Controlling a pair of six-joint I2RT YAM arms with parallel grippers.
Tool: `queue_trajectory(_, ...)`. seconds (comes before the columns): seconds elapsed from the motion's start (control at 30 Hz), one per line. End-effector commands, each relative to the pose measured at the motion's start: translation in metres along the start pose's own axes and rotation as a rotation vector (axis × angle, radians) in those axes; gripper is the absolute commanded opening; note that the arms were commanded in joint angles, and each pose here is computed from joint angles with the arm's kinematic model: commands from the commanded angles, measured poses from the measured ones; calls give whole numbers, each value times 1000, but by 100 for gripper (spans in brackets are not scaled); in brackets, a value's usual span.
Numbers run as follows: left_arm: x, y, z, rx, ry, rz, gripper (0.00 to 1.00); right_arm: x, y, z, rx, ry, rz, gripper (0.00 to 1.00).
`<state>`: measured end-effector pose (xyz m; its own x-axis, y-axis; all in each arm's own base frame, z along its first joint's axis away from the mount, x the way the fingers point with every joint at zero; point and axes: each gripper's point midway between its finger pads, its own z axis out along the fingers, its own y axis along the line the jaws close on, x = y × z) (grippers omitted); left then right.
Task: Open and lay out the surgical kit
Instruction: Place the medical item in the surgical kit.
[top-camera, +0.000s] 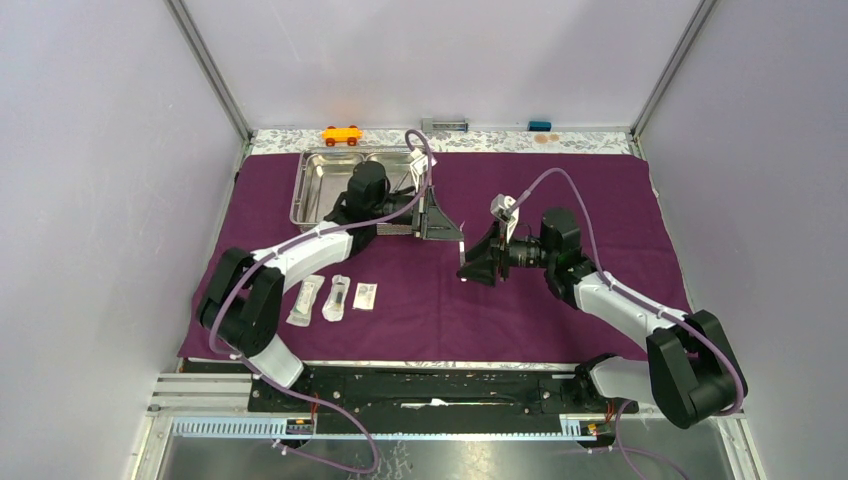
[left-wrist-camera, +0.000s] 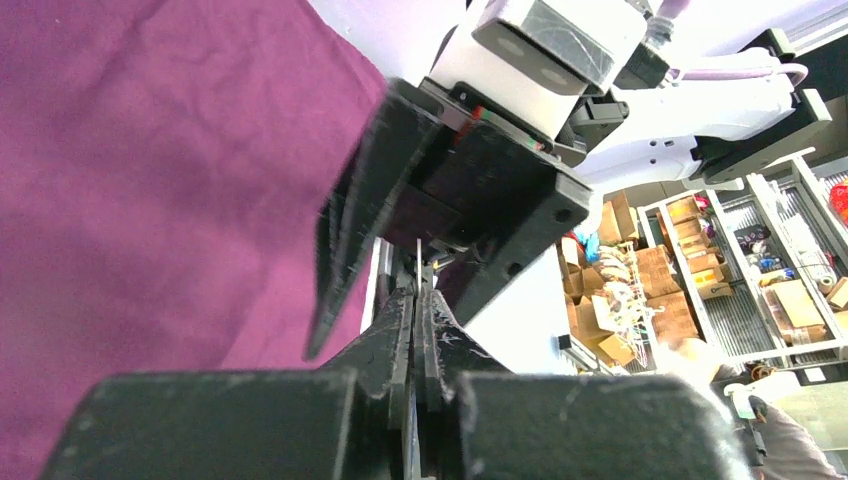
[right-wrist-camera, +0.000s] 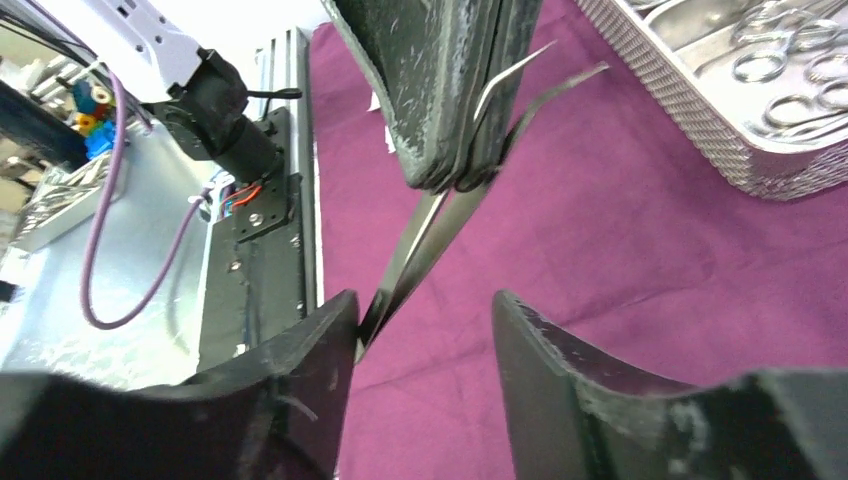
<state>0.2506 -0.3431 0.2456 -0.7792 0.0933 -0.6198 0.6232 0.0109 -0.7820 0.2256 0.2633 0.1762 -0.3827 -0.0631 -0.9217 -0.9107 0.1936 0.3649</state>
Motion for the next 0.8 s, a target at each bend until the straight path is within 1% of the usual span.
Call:
queue_trajectory(0.0,-14,-33,-3,89,-52,133,0,-15,6,4,-26,-33,-15,45)
queue_trajectory(0.03,-14,-31,-4,83,-55,143,0,-17,5,4,-20,-36,-14,33)
queue_trajectory(0.07,-15,-29,-3,68,-58,151,0,-19,4,4,-9,-42,-16,13)
queue_trajectory(0.1,-14,-24,-4,35,-55,149,3,-20,1,4,13,-48,-17,1)
queue_trajectory(0.17,-17,-10,-5,-58,-57,173,10,-21,-8,3,66,-52,-11,0)
queue_trajectory(0.27,-29,7,-6,-192,-72,233,25,-19,-26,3,167,-30,15,0)
queue_trajectory(0.37,-46,18,-7,-313,-97,272,38,-11,-41,4,249,0,30,0)
queue_trajectory(0.47,-53,30,-3,-435,-100,325,47,-6,-50,5,301,21,37,0)
queue_trajectory(0.57,-58,46,-4,-594,-97,363,49,-4,-55,5,332,33,36,0)
queue_trajectory(0.7,-63,65,-4,-732,-87,369,50,-2,-58,5,351,43,38,0)
queue_trajectory(0.77,-64,72,-3,-772,-75,373,50,-1,-58,5,353,45,39,0)
